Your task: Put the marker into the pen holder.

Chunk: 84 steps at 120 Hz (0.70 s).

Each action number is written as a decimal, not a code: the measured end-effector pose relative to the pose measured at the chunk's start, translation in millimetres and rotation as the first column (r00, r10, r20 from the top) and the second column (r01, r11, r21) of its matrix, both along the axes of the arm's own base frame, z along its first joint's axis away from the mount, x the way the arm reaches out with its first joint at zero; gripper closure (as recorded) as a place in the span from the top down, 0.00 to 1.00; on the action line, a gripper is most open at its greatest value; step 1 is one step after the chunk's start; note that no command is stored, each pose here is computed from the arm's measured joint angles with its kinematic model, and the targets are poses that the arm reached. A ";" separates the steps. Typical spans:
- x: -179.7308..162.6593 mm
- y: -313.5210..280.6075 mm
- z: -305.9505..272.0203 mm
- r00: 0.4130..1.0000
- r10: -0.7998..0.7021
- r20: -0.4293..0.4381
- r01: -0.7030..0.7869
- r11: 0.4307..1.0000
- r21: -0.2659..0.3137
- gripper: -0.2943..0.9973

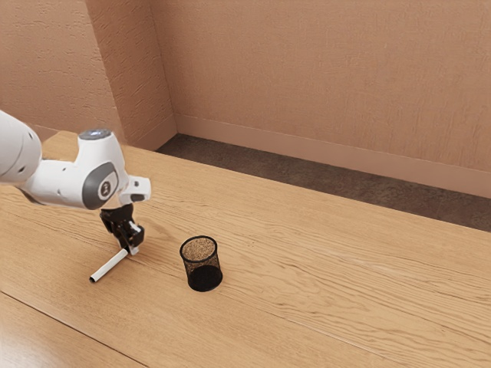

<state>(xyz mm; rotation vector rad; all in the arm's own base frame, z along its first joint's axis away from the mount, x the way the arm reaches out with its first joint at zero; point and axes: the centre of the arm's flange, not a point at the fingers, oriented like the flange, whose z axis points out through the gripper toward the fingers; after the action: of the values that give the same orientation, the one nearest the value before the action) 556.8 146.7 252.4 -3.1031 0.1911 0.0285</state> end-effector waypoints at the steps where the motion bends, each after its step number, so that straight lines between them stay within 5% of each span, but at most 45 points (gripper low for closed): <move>1: -0.4 0.0 -0.2 1.000 -0.002 0.002 0.002 1.000 0.000 0.39; 66: -8.5 3.8 -6.9 0.995 -0.060 0.075 0.058 0.998 0.022 0.23; 84: -1.2 -15.3 50.4 0.986 -0.095 0.139 0.091 0.995 0.035 0.20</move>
<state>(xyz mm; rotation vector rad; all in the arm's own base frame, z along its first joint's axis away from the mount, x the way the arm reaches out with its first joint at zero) 555.6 131.4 302.9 -3.0483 0.3269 -0.1871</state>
